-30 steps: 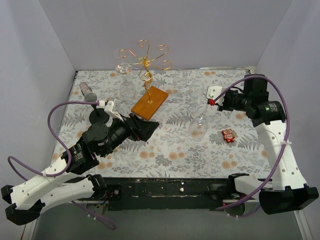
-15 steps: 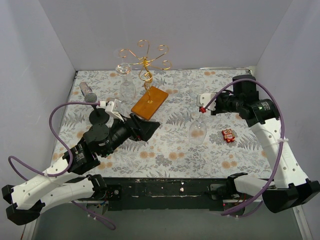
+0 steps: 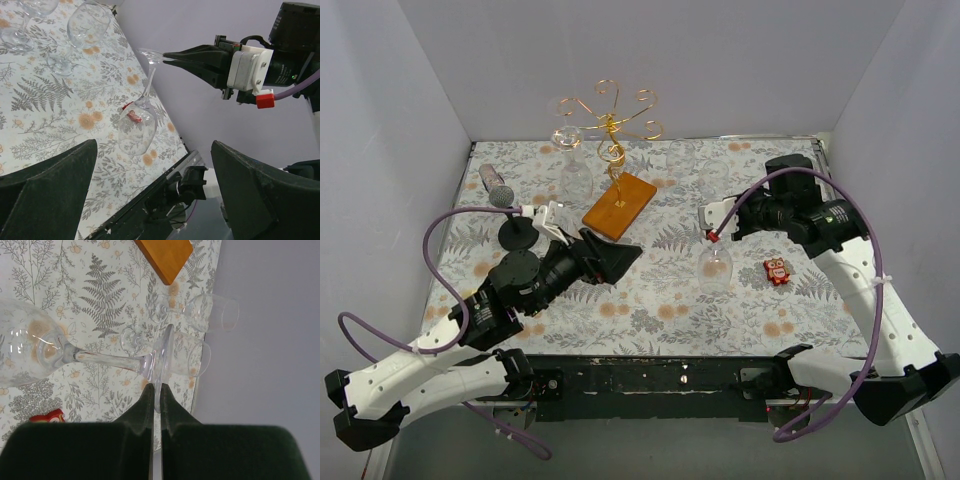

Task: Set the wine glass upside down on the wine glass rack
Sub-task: Turn the wine glass upside down at the wine rack.

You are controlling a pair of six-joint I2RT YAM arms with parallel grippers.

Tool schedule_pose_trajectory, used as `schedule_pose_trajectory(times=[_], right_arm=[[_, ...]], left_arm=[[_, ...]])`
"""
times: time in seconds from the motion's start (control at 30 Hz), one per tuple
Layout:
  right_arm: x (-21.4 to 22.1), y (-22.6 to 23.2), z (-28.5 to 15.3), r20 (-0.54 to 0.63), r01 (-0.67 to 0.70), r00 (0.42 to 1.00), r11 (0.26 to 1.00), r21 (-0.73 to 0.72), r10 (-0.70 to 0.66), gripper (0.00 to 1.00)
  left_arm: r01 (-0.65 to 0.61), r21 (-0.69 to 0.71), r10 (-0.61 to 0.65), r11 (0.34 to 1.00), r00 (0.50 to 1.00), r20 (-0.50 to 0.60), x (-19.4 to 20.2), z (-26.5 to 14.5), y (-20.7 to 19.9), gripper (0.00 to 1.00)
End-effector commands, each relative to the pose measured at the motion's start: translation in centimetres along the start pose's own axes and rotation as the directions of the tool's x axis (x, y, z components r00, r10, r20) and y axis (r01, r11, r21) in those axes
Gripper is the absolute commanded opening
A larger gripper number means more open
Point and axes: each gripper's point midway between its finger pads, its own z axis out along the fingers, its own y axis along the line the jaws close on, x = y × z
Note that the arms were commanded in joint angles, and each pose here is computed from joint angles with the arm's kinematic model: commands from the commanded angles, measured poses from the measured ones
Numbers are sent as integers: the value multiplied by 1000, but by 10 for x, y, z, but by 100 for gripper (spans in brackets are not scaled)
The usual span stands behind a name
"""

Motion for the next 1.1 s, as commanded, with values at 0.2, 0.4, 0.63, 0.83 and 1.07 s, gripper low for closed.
schedule_pose_trajectory(times=[0.2,0.4,0.63,0.83,1.07], right_arm=[[-20,-26,-15,3,131,991,983,127,-133,1],[-24,-24,-14,5,156,987,979,133,-158,1],[-30,-24,-15,11,176,984,974,146,-179,1],[-35,-20,-13,24,189,981,970,152,-194,1],[-37,-17,-13,27,185,981,970,159,-191,1]], left_arm=[[113,39,-114,993,993,27,-3,-8,-5,98],[159,41,-160,986,987,24,-1,-9,-5,98],[205,47,-206,978,979,11,2,-9,-7,98],[246,73,-245,967,969,-15,2,-7,-11,98],[345,111,-338,932,938,-76,-8,2,0,98]])
